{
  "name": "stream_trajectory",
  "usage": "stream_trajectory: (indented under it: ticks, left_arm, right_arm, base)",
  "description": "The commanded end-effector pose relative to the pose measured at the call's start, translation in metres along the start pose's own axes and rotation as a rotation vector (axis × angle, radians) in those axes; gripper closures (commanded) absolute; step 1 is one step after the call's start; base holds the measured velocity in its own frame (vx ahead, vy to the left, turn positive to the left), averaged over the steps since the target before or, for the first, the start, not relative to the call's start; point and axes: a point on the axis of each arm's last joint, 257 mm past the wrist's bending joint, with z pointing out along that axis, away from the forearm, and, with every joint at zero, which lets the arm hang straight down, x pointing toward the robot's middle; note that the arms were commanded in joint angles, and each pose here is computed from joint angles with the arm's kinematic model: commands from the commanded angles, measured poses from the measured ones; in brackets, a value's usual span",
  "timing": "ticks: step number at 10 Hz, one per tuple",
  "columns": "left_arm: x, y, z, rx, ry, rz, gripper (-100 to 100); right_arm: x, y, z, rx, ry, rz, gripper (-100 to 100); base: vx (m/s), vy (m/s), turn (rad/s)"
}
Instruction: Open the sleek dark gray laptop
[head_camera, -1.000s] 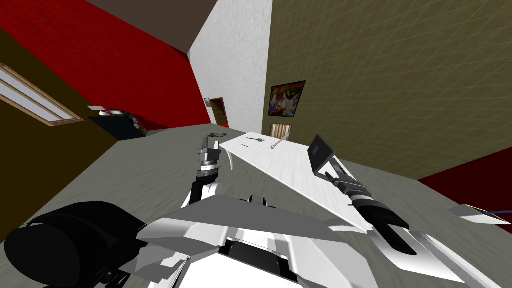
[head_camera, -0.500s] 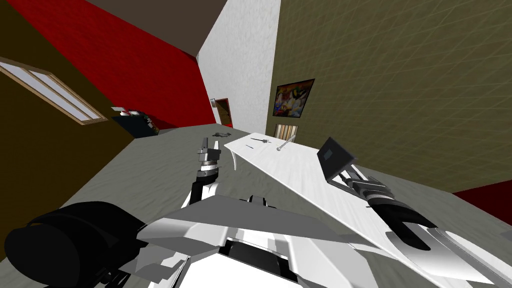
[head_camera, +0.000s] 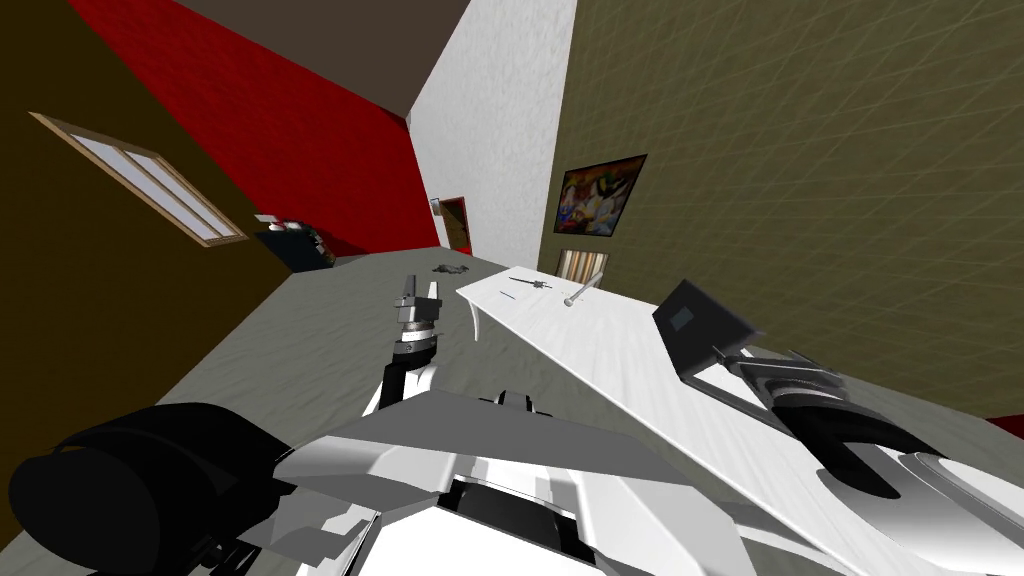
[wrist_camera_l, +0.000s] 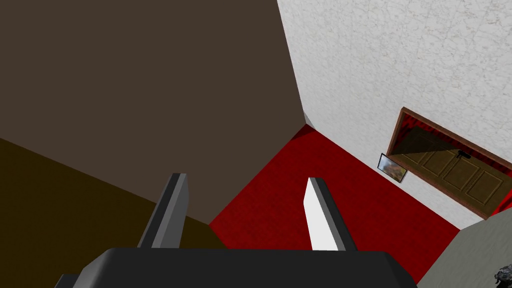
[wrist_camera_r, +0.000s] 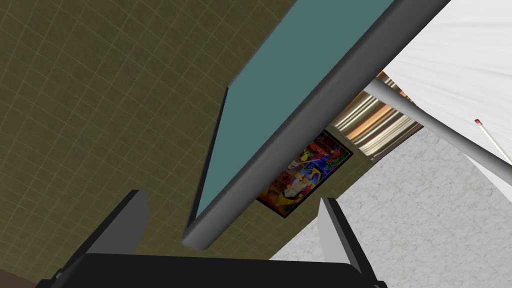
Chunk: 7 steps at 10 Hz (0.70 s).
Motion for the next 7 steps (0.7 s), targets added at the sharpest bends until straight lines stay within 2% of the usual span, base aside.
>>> stream_trajectory:
  ticks: [1,2,3,4,5,7]
  left_arm:
    - [0.000,0.000,0.000,0.000,0.000,0.000,0]
    - [0.000,0.000,0.000,0.000,0.000,0.000,0]
    - [0.000,0.000,0.000,0.000,0.000,0.000,0]
    - [0.000,0.000,0.000,0.000,0.000,0.000,0]
    - [0.000,0.000,0.000,0.000,0.000,0.000,0]
    - [0.000,0.000,0.000,0.000,0.000,0.000,0]
  right_arm:
    - [-0.005,-0.029,0.008,0.050,0.005,-0.079,-100]
    - [-0.007,-0.038,0.010,0.069,0.007,-0.107,-100]
    - [-0.007,-0.031,0.011,0.057,0.005,-0.089,-100]
    - [0.007,-0.050,0.015,0.097,0.038,-0.094,-100]
    - [0.007,-0.050,0.015,0.097,0.038,-0.094,-100]
    - [0.026,-0.082,0.020,0.165,0.088,-0.093,-100]
  base:
    - [0.036,0.051,0.045]
    - [0.027,0.046,0.060]
    - [0.014,0.020,0.015]
    - [-0.097,-0.014,0.410]
    - [-0.117,-0.034,0.175]
    - [-0.162,-0.029,0.343]
